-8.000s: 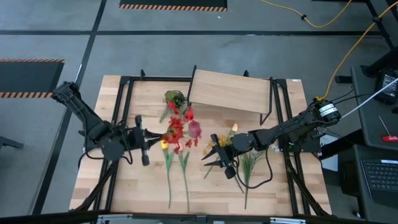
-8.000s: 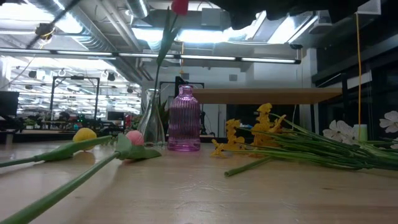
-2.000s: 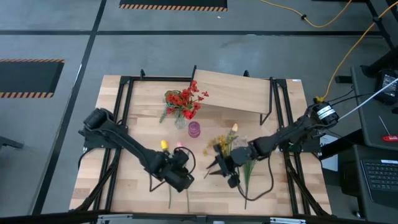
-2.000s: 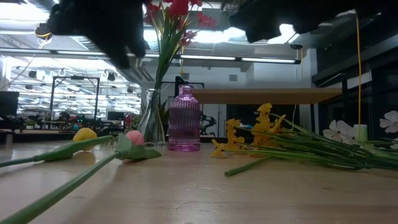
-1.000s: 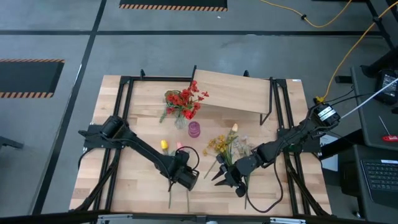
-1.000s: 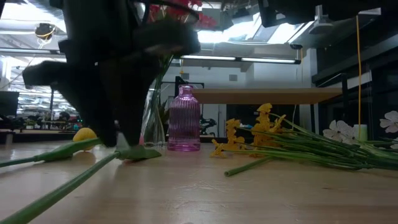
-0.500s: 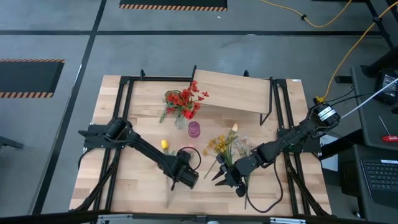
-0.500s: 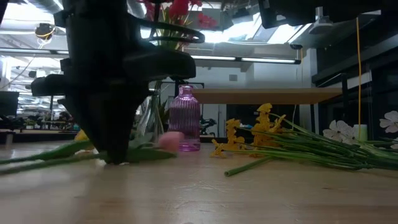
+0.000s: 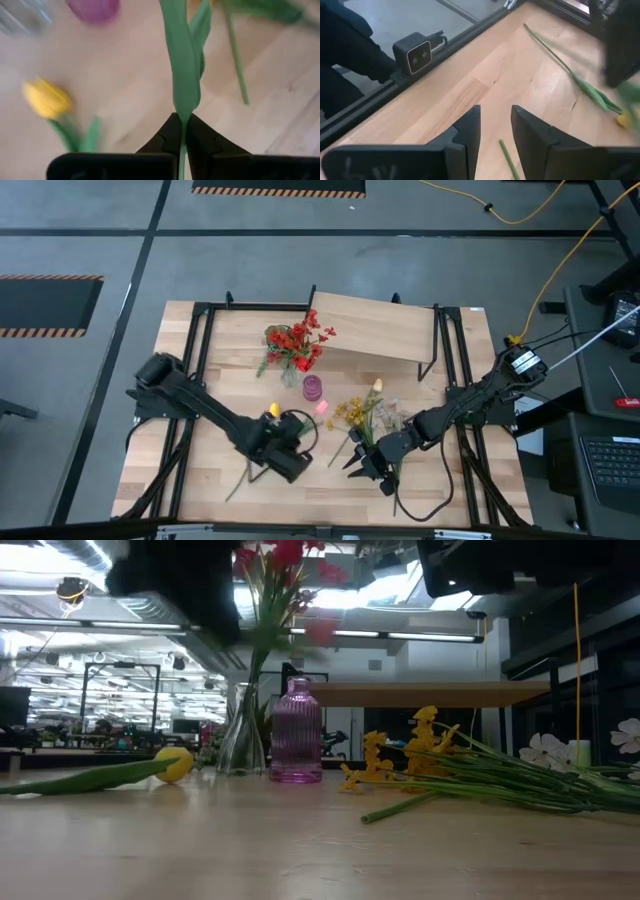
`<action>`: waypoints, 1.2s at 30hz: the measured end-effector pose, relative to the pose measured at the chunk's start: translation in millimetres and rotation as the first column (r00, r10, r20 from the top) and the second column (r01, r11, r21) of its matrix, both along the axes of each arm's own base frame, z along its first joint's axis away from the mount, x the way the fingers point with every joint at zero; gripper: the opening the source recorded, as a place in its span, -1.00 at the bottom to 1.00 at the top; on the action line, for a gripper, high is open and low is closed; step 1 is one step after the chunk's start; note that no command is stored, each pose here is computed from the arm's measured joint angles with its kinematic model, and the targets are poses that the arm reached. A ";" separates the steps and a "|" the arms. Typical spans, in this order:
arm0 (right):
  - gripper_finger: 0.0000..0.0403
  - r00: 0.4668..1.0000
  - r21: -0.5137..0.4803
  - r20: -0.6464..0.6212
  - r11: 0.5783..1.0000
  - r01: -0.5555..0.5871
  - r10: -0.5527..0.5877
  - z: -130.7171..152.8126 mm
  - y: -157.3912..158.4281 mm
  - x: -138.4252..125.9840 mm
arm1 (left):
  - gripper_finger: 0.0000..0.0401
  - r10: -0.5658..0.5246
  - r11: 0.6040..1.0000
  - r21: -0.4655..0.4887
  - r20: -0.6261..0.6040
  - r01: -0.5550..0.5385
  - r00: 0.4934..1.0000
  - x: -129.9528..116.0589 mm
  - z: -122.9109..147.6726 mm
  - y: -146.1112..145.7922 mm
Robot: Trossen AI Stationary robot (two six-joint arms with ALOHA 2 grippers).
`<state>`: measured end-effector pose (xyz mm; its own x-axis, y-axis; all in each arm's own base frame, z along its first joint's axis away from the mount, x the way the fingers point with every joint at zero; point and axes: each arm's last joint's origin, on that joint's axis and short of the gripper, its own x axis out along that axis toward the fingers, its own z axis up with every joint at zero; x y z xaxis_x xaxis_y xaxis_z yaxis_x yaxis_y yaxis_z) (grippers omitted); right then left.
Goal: Pick and place flowers into a vace then onto a shelf
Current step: Put the pink flower into the transparent vase
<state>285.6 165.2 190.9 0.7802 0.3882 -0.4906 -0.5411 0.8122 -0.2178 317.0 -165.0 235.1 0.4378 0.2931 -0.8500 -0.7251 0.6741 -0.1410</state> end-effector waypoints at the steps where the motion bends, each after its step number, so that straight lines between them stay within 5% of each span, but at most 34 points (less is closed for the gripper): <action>1: -0.44 1.000 0.002 0.002 1.000 0.002 -0.002 1.0 -1.1 0.3 | -0.96 -0.005 0.999 0.038 0.022 0.004 1.000 -6.4 10.3 2.2; 6: -0.44 0.999 0.011 0.011 0.999 0.032 -0.032 4.4 -11.8 5.2 | -0.97 -0.026 0.977 0.212 0.162 -0.009 0.987 -44.0 64.5 16.2; 12: -0.44 0.998 0.004 0.014 0.998 0.061 -0.061 5.3 -31.4 14.1 | -0.97 -0.150 0.899 0.437 0.275 0.016 0.950 -79.5 109.1 25.0; 16: -0.44 1.000 0.058 0.011 0.998 0.027 -0.027 7.1 -43.7 20.2 | -0.98 -0.183 0.768 0.639 0.277 -0.039 0.943 -92.4 114.5 34.0; 23: -0.44 0.999 0.092 0.012 0.995 0.046 -0.047 8.6 -51.1 23.7 | -0.98 -0.177 0.663 0.742 0.279 -0.095 0.944 -110.4 99.4 46.2; 28: -0.44 0.997 0.105 0.053 0.994 0.043 -0.048 12.4 -51.1 25.6 | -0.98 -0.206 0.655 0.751 0.284 -0.084 0.936 -114.9 82.7 44.0; 33: -0.44 0.995 0.114 0.082 0.992 0.051 -0.060 15.0 -54.8 28.1 | -0.98 -0.313 0.730 0.679 0.225 0.082 0.923 -105.2 69.0 38.5; 36: -0.44 0.994 0.114 0.083 0.991 0.064 -0.074 15.2 -59.0 29.6 | -0.98 -0.392 0.726 0.669 0.212 0.160 0.895 -96.5 63.7 35.8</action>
<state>315.2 106.3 206.0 0.8450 0.3800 -0.3762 -0.4655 0.8690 -0.1679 220.5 -129.2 298.8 0.7924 0.5215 -0.3165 -0.4827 0.8532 0.1975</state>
